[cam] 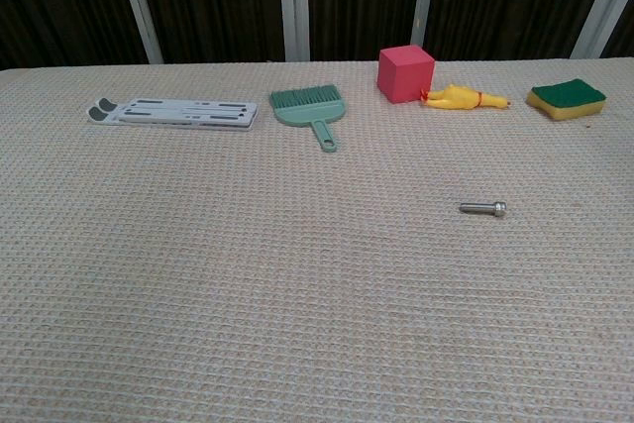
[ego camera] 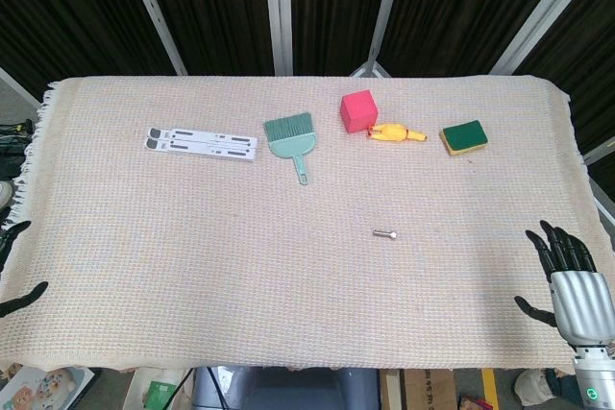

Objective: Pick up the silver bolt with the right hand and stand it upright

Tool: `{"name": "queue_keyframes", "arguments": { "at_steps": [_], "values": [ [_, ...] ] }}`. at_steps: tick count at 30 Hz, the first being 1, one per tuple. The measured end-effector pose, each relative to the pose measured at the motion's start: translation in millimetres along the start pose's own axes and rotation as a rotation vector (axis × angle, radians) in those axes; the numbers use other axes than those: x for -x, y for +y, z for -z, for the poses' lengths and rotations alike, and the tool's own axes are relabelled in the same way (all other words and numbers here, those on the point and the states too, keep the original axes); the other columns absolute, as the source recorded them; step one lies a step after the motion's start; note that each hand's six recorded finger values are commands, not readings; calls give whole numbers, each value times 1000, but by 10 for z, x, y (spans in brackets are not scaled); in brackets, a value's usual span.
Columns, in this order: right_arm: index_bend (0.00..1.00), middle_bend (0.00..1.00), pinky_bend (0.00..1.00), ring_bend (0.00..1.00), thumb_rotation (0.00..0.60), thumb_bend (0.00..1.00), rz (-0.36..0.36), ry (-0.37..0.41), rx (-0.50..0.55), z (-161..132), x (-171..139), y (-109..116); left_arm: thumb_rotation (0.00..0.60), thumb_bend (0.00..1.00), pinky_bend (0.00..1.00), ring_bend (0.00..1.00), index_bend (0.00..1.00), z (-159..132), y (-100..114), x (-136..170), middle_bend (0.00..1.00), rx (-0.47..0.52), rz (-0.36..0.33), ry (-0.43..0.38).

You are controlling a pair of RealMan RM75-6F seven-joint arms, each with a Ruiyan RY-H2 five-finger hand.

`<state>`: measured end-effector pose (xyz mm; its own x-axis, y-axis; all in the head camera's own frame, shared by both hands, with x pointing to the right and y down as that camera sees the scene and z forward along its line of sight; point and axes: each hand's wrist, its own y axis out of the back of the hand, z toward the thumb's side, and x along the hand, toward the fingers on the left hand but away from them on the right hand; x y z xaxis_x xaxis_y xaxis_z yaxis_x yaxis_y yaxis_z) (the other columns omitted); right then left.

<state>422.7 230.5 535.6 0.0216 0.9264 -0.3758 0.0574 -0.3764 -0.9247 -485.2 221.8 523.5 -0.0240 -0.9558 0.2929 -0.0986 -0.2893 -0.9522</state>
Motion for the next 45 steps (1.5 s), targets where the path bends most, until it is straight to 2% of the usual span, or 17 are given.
{"name": "queue_keyframes", "arguments": {
  "at_steps": [10,25,33,40,45],
  "values": [
    [146,61,114,54,600,89,-15,14,2,-33,-3,-31,600,231,185,0,172,13,49,35,0,4,-15,0],
    [146,62,115,64,600,89,13,-4,19,-8,11,6,600,232,185,0,169,3,19,44,0,-6,-3,1],
    [145,71,115,86,600,88,24,-9,20,-4,15,-4,600,232,185,0,168,41,67,52,0,3,-23,20],
    [146,110,152,139,600,88,34,-3,28,-30,23,2,600,232,189,0,168,17,38,57,0,1,-11,14],
    [193,120,152,139,600,88,35,15,28,-95,83,4,600,232,189,0,168,22,37,61,0,8,-9,19]
  ]
}}
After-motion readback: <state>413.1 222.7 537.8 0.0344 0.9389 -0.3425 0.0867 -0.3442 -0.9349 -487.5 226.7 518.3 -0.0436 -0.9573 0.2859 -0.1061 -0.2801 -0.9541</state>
